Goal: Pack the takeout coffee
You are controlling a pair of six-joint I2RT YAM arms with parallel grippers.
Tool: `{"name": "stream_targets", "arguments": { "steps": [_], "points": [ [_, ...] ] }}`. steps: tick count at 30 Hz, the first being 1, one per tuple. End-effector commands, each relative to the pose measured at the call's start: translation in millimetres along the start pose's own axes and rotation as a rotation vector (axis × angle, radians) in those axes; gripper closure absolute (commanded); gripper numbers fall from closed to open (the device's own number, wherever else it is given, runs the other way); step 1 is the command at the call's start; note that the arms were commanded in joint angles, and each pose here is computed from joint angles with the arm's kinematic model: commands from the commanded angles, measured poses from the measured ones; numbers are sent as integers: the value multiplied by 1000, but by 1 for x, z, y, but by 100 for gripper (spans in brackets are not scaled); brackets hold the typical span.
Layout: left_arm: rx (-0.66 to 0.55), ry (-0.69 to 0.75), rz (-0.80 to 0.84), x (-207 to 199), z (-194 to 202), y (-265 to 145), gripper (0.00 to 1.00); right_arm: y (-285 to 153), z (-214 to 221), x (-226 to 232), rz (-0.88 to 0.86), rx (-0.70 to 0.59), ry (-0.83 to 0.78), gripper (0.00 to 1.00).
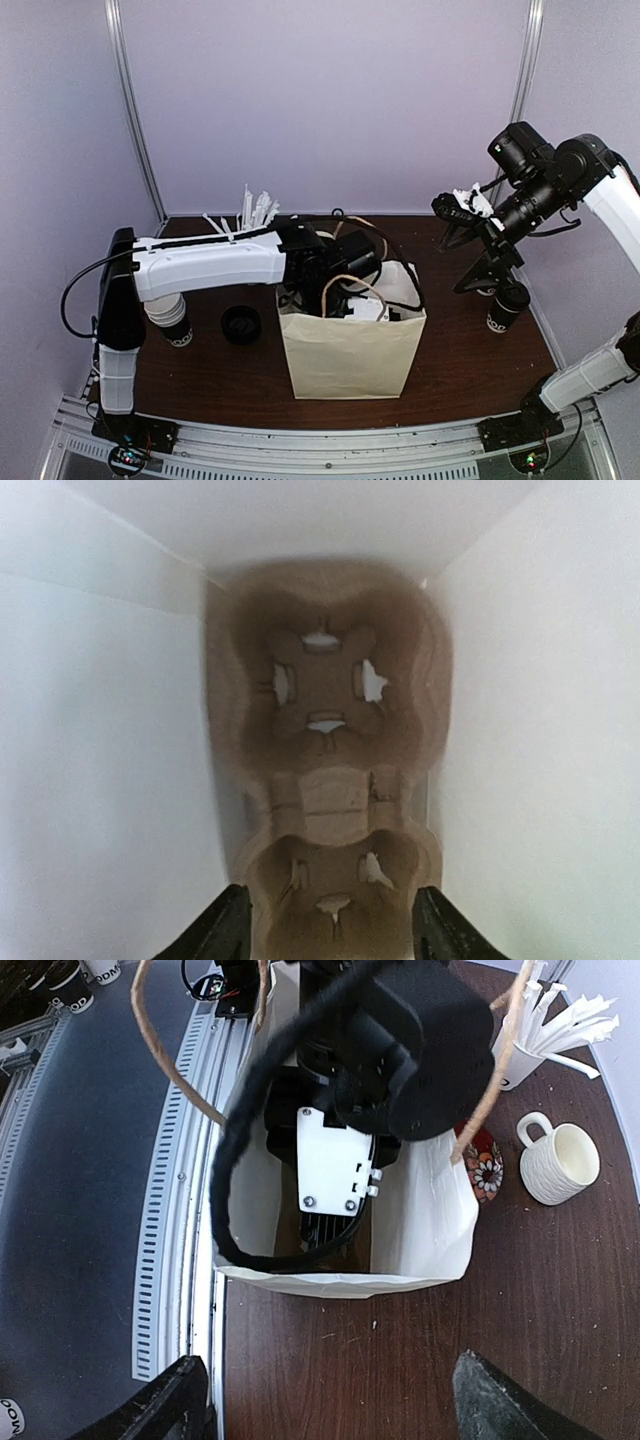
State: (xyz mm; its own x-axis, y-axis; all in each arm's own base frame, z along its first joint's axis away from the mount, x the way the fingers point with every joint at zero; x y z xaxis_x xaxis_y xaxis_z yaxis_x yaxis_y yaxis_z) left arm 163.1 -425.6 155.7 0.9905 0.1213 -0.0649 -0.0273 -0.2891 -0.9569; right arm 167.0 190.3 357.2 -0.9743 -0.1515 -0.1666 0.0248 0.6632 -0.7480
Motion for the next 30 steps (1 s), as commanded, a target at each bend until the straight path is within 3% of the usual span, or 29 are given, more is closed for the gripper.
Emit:
{"name": "stream_targets", "arguments": {
  "steps": [1, 17, 30],
  "points": [
    [-142, 6, -34, -4, -18, -48, 42, -2, -4, -5, -1, -35, 7, 11],
    [-391, 62, -127, -5, -46, -153, 41, 7, -2, -24, -9, -69, 75, 12],
    [-695, 175, -112, -36, -27, -268, 46, -6, 19, -48, 27, -110, 201, 12]
  ]
}}
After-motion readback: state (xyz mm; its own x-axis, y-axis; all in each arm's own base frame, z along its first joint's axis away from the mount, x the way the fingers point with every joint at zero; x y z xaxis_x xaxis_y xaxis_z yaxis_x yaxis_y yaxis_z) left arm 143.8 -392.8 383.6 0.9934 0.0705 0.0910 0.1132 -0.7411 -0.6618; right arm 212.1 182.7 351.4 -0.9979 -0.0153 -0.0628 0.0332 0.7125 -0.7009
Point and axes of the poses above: each gripper's point midway between its finger pads, its own y axis out along the fingers, its own x axis along the line the jaws close on, z = x × y, the point moved 4 cm from there along -y, back along the fingers, and after that the axes turned 11 degrees about -y, right-handed, at the moved point
